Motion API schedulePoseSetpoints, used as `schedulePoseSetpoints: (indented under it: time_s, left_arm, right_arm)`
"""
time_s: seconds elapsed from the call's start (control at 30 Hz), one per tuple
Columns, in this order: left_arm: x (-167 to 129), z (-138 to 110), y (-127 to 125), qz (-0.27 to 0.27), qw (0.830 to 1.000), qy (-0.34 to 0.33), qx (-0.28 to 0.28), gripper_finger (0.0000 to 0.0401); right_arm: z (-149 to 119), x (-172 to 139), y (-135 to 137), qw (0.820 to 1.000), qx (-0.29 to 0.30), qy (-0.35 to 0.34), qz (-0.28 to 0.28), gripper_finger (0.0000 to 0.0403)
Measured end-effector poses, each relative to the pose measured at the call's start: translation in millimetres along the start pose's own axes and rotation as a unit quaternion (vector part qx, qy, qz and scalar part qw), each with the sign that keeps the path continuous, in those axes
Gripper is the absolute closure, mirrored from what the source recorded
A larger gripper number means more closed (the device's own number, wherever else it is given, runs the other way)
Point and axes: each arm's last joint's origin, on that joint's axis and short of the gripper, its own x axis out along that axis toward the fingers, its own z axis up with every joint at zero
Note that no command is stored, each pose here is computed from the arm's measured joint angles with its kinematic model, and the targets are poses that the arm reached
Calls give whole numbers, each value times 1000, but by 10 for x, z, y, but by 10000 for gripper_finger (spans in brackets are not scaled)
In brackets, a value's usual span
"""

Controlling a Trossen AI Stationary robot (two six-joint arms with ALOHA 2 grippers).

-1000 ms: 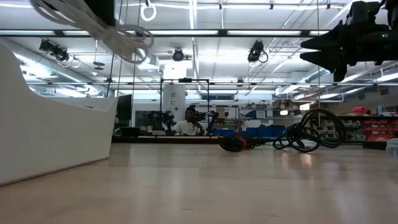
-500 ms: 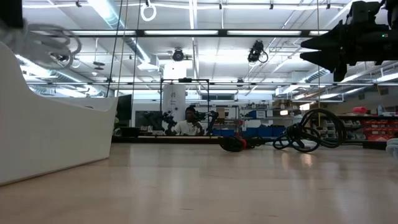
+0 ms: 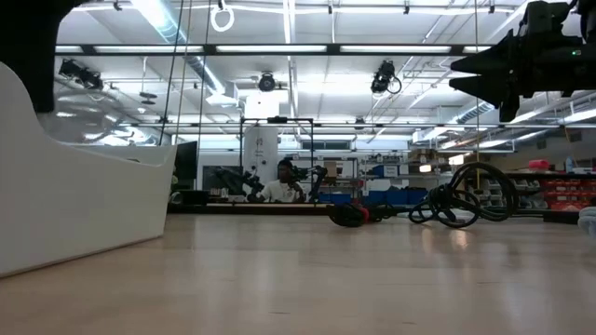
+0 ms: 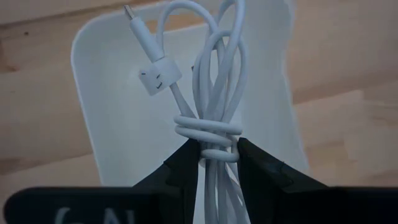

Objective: Pick and place USB-C Cables
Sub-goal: Put the white charger cable into the white bin, then put the left black charger cable into the white bin

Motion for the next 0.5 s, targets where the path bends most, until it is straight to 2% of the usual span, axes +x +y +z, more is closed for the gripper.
schedulePoseSetpoints:
  time_s: [0.1, 0.23, 0.5]
  left_arm:
    - [88, -25, -27, 27, 999, 21, 4, 289]
    - [154, -34, -45, 47, 998, 34, 8, 253]
    - [57, 51, -76, 53, 998, 31, 29, 185]
  right_arm:
    - [0, 0, 0, 1000, 0, 0, 0, 227]
    - [-1, 0, 0, 1000, 0, 0, 0, 227]
    - [-2, 0, -1, 1000, 0, 0, 0, 227]
